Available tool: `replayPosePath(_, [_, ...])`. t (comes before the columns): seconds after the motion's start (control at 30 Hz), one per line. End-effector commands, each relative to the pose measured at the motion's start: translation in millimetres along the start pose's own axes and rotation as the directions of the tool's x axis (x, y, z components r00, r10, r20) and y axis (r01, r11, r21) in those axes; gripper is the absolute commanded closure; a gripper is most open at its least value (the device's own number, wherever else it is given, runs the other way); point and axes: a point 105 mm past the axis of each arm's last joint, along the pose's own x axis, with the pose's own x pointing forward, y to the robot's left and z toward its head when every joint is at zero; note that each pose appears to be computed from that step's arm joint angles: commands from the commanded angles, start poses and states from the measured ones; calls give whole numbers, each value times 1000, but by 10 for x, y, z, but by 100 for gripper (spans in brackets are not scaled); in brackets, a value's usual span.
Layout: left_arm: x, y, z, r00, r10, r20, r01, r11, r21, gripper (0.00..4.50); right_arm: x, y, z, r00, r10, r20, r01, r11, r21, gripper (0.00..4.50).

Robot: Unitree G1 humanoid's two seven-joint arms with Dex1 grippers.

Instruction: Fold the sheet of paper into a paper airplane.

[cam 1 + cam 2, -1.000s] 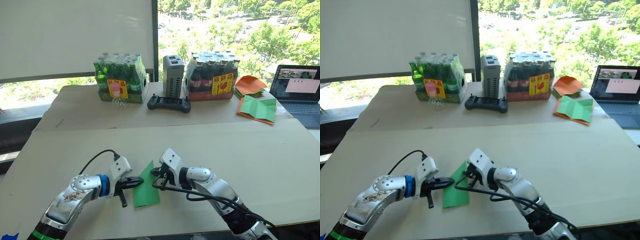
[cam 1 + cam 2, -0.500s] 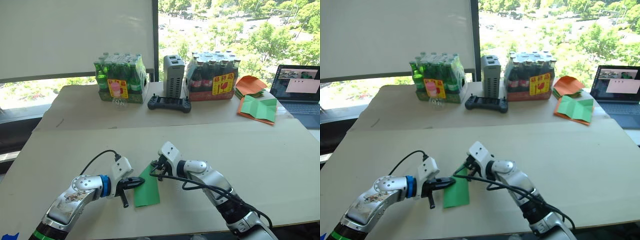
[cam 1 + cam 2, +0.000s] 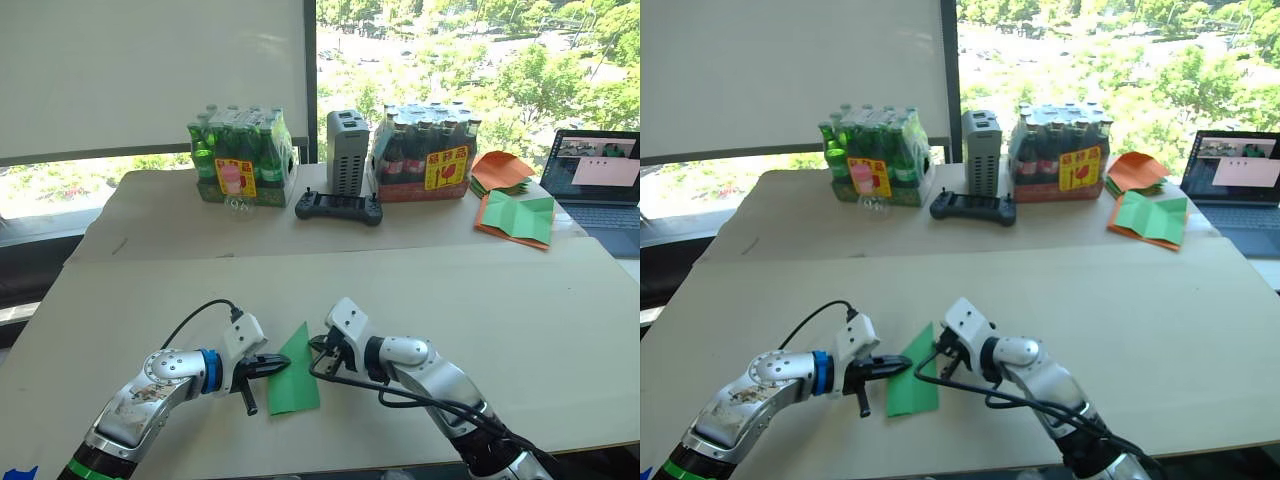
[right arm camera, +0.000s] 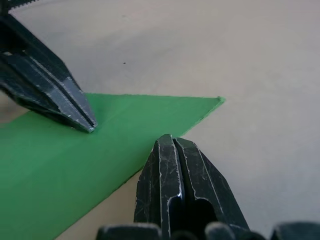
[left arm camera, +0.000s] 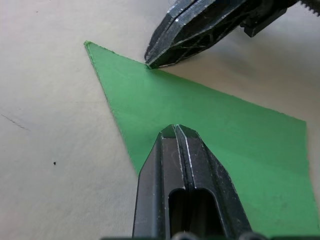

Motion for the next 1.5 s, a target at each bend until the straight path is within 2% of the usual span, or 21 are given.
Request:
replayPosePath(0.03, [32,-22,-107,999,-11,-39,10,1000,-26,448,17,286,-280,987,116,-110,-110,992,65,450])
replayPosePath(0.47, [27,-36,-119,999,-11,-43,10,1000,-27,448,-71,541,-390,957,228,-180,-223,974,46,450])
replayPosePath(0.53, [26,-40,-125,999,-11,-44,10,1000,-28,448,-59,506,-342,963,216,-162,-219,976,1,450])
replayPosePath(0.63, [28,-46,-130,999,-13,-46,12,1000,-28,448,-48,338,-142,986,151,-73,-154,988,-34,450])
replayPosePath(0.83, [29,-46,-131,999,-14,-46,13,1000,-26,448,-77,173,117,993,109,34,-107,992,-64,450])
replayPosePath(1.07, [28,-43,-126,999,-14,-45,13,1000,-25,448,-8,264,-4,990,143,3,-143,988,-56,450])
replayPosePath(1.23, [18,-36,-123,999,-10,-46,8,1000,-24,448,-12,342,-256,980,174,-92,-177,984,-23,450])
replayPosePath(1.5, [7,-37,-128,999,-9,-49,8,1000,-23,448,-100,554,-376,947,287,-145,-291,957,-9,450])
